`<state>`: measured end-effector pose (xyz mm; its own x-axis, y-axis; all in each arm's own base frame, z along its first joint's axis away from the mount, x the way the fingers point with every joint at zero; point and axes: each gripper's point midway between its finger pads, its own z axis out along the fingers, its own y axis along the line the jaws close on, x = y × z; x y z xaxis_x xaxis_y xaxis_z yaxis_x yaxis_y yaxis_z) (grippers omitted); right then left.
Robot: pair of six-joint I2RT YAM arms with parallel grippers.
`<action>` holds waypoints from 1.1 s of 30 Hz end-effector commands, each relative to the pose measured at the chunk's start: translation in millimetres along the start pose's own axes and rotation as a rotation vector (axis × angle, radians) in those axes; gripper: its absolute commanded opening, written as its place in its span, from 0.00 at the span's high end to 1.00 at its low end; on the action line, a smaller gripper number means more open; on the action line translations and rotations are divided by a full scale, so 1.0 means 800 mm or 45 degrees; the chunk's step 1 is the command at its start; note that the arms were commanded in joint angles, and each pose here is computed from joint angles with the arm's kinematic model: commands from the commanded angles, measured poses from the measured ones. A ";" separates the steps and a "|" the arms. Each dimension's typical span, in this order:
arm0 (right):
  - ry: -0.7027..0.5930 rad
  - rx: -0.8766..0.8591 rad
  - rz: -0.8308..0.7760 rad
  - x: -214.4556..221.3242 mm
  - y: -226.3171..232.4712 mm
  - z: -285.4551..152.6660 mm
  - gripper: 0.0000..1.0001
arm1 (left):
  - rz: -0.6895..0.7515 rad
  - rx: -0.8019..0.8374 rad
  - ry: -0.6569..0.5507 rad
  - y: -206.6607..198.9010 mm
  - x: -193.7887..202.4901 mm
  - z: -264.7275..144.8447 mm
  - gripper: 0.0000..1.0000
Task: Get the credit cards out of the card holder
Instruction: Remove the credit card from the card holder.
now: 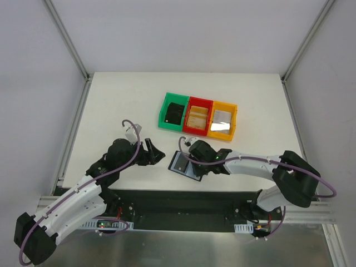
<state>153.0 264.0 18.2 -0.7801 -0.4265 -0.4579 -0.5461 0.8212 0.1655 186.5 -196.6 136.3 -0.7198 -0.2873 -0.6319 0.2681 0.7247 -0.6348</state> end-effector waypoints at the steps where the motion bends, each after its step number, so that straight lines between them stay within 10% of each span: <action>1: 0.038 0.146 0.049 0.018 -0.049 0.003 1.00 | -0.019 0.084 0.006 -0.020 -0.005 0.006 0.31; 5: 0.002 0.140 0.056 0.011 -0.056 -0.008 0.98 | -0.018 0.095 0.011 -0.023 -0.006 0.011 0.32; 11: -0.184 0.007 -0.058 -0.018 0.001 -0.061 0.63 | -0.013 0.099 0.007 -0.025 -0.009 0.014 0.32; 22: -0.098 0.034 -0.046 0.015 0.016 -0.031 1.00 | -0.039 0.158 0.034 -0.035 -0.005 0.016 0.34; 33: -0.023 0.173 0.007 0.039 -0.023 -0.008 1.00 | -0.063 0.256 0.161 -0.049 0.016 0.035 0.60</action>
<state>127.7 247.1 14.4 -0.7549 -0.4500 -0.4772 -0.5505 0.8302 0.0880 187.9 -230.2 132.7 -0.7920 -0.2535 -0.5554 0.2978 0.6337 -0.7139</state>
